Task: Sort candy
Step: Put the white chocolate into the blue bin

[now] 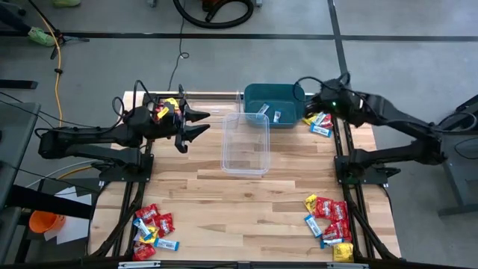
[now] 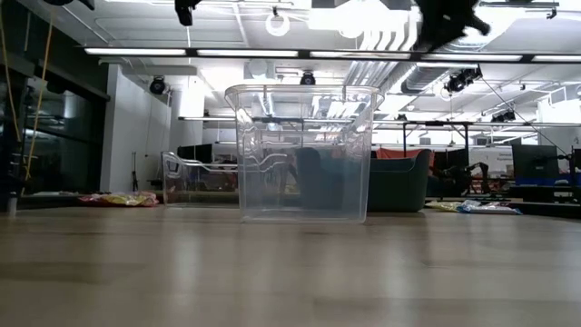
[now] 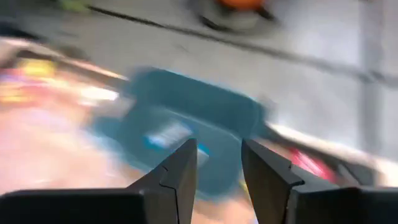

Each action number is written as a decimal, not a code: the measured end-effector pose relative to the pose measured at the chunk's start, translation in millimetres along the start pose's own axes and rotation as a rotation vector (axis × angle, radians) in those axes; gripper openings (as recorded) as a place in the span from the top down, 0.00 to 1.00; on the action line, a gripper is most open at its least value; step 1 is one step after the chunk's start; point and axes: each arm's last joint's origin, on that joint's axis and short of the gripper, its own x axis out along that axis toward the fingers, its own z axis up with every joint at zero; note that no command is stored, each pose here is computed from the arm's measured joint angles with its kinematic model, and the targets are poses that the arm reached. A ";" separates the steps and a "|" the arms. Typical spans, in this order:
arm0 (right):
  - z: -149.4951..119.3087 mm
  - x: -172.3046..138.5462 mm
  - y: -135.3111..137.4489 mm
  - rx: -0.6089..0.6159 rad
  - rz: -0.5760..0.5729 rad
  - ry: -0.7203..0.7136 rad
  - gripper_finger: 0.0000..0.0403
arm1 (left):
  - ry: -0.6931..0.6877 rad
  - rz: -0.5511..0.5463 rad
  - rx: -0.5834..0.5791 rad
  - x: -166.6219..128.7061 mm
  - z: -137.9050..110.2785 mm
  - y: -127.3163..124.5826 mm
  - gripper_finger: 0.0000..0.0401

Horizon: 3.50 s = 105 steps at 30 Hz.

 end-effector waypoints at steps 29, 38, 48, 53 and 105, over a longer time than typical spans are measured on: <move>-117.3 158.7 -58.4 -0.351 -0.140 0.851 0.70 | 0.009 0.038 -0.018 -0.2 -0.2 7.2 0.51; -131.6 187.8 -56.9 -0.496 -0.190 0.947 0.70 | 0.008 0.038 -0.019 -0.2 0.0 7.1 0.51; -140.1 206.5 -56.0 -0.543 -0.240 0.963 0.70 | -0.008 0.034 -0.018 -0.1 1.7 6.8 0.51; -140.5 211.1 -54.9 -0.605 -0.210 0.952 0.70 | -0.015 0.033 -0.018 -0.1 2.5 6.6 0.51; -19.1 66.9 -16.8 -0.264 0.669 0.365 1.00 | -0.077 0.045 -0.015 -7.6 12.7 4.8 0.51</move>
